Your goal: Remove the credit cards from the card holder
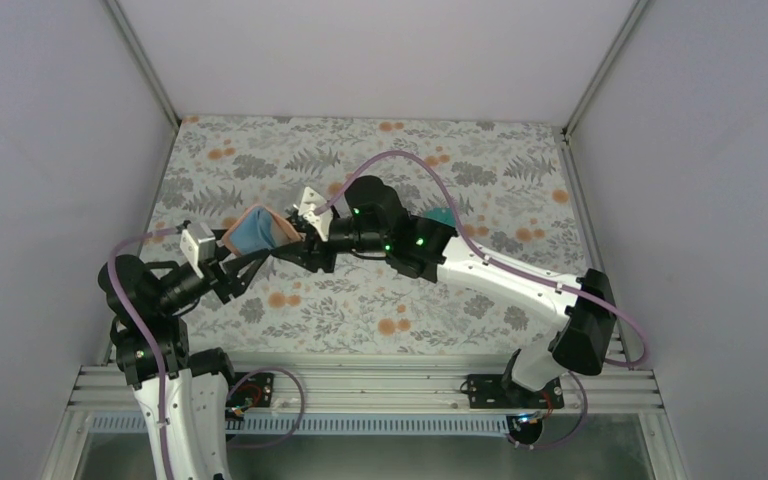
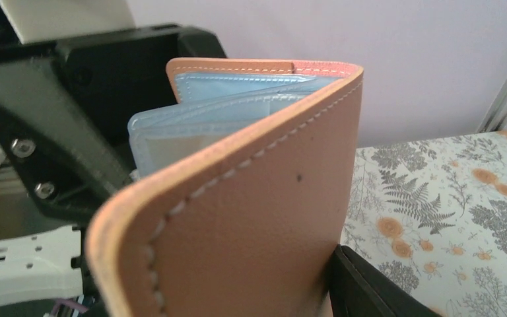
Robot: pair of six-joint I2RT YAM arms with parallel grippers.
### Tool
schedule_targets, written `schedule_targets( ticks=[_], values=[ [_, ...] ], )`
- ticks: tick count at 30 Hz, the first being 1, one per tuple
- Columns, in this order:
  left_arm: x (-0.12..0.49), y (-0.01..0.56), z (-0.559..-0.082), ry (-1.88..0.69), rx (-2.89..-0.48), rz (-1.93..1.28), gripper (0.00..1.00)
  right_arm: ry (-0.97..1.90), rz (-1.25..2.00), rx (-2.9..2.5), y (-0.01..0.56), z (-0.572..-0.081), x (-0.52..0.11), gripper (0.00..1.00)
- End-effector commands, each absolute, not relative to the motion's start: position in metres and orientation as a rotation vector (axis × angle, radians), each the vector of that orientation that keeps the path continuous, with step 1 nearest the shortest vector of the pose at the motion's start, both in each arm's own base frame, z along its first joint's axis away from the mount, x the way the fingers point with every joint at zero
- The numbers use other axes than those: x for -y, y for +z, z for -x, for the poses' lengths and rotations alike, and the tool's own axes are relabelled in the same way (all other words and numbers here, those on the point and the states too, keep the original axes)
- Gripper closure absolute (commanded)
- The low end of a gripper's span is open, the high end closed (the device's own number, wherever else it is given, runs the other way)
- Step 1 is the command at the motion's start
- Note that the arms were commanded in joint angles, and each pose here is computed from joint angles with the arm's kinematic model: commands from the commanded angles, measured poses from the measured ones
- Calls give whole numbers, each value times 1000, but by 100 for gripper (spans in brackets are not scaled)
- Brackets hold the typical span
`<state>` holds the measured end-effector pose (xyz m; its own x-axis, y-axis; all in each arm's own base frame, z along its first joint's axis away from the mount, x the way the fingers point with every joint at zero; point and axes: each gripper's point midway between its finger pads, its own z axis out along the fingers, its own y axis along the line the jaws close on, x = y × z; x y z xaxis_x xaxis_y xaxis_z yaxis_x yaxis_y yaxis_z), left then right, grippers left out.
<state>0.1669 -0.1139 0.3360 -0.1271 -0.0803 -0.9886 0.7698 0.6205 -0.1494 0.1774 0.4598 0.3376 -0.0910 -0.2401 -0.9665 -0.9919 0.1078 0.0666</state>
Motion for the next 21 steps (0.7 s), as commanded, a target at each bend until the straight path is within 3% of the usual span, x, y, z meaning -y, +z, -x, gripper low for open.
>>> schedule_targets(
  ticks=[1, 6, 17, 21],
  values=[
    [111, 340, -171, -799, -1527, -569, 44, 1037, 1364, -1434, 340, -161, -458, 56],
    [111, 337, -172, -815, -1529, -566, 51, 995, 1374, -1433, 337, -162, -451, 55],
    [119, 338, -161, -855, -1519, -633, 30, 992, 1370, -1426, 343, -165, -466, 55],
    [121, 339, -158, -863, -1510, -650, 28, 999, 1374, -1423, 344, -164, -467, 55]
  ],
)
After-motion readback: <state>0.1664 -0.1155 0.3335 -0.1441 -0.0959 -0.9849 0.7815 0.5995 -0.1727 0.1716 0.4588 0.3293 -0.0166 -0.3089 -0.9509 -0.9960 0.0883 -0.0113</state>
